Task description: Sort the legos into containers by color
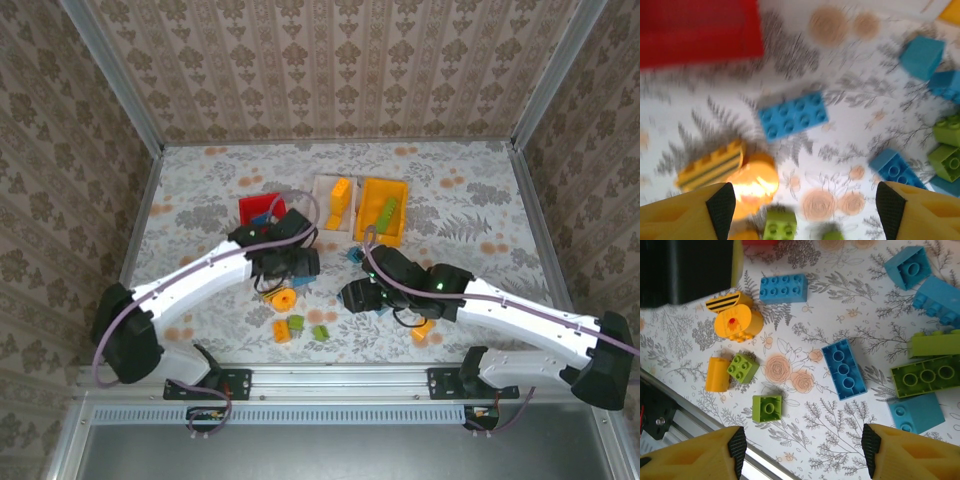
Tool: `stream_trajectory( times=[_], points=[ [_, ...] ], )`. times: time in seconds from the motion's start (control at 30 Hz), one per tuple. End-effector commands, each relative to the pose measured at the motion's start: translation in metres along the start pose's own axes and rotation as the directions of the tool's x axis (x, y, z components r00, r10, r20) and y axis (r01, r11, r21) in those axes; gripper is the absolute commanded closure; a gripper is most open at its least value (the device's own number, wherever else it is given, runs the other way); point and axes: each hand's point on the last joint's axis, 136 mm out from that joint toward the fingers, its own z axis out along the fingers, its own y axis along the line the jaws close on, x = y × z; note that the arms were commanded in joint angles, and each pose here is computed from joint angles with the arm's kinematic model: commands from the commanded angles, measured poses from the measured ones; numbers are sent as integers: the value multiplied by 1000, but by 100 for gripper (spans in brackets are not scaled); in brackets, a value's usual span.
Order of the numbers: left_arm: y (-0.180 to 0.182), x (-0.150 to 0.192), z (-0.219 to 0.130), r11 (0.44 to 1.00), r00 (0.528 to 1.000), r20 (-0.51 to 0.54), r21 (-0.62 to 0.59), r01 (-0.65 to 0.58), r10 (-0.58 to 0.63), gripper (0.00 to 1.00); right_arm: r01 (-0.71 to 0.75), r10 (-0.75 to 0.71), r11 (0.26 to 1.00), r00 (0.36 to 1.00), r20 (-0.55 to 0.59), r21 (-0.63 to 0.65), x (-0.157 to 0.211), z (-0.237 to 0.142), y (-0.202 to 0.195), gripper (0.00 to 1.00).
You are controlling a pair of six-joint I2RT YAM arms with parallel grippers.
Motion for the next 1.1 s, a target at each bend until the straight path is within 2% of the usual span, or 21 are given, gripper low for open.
stream_trajectory(
  times=[0.0, 0.23, 0.4, 0.67, 0.83, 0.93, 1.07],
  points=[
    [17, 8, 7, 960, 953, -132, -31, -279, 273, 21, -22, 22, 1000, 995, 99, 4, -10, -17, -7, 33],
    [16, 10, 27, 848, 817, -246, 47, -528, 522, 20, -59, 96, 987, 963, 253, -151, -22, -55, 0, 25],
    [17, 11, 50, 754, 719, -296, 4, -657, 629, 19, -53, 123, 966, 955, 271, -254, -29, -74, 17, 19],
    [11, 12, 83, 721, 671, -348, 18, -693, 654, 17, -75, 151, 957, 954, 260, -280, -30, -75, 21, 18],
    [18, 13, 102, 722, 671, -364, 5, -692, 646, 21, -80, 154, 958, 953, 261, -275, -29, -75, 19, 18],
    [20, 12, 110, 734, 683, -355, 16, -679, 639, 28, -84, 156, 958, 954, 257, -274, -28, -75, 18, 18],
    [13, 15, 114, 746, 694, -340, 39, -665, 635, 47, -86, 153, 962, 956, 249, -261, -24, -71, 15, 19]
  ],
)
